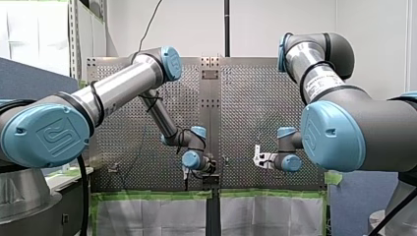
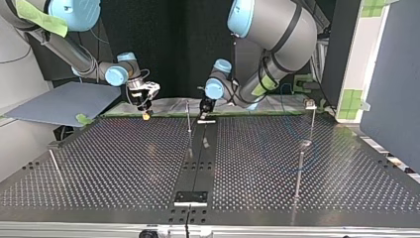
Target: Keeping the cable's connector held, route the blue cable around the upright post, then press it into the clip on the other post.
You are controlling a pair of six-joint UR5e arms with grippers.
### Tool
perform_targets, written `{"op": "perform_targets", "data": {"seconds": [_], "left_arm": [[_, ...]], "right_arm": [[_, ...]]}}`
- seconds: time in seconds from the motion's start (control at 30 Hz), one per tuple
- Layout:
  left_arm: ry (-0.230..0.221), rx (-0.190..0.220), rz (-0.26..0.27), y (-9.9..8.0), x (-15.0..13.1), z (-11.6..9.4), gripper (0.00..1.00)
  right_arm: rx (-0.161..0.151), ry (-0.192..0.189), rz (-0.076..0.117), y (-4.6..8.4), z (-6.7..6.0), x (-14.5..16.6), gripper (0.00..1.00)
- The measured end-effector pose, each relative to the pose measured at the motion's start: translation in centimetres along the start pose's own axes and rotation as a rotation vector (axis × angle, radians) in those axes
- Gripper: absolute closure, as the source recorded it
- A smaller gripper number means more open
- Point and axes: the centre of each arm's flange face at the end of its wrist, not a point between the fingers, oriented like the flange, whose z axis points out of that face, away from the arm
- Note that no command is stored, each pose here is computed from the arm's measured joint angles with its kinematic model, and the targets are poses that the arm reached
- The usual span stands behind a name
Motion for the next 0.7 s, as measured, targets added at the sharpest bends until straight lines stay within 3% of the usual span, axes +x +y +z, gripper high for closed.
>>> {"op": "perform_targets", "data": {"seconds": [0.3,0.53,0.7], "left_arm": [[0.105,-0.011,0.025,0.9,2.4,-3.0,0.0],[0.12,0.0,0.025,1.1,3.0,-3.5,0.0],[0.106,0.005,0.023,0.9,2.3,-3.8,0.0]], "right_arm": [[-0.003,-0.001,0.001,0.2,0.0,-0.1,1.0],[-0.005,-0.001,0.001,0.3,-0.1,-0.1,1.0],[-0.006,-0.003,0.002,0.4,-0.1,-0.2,1.0]]}}
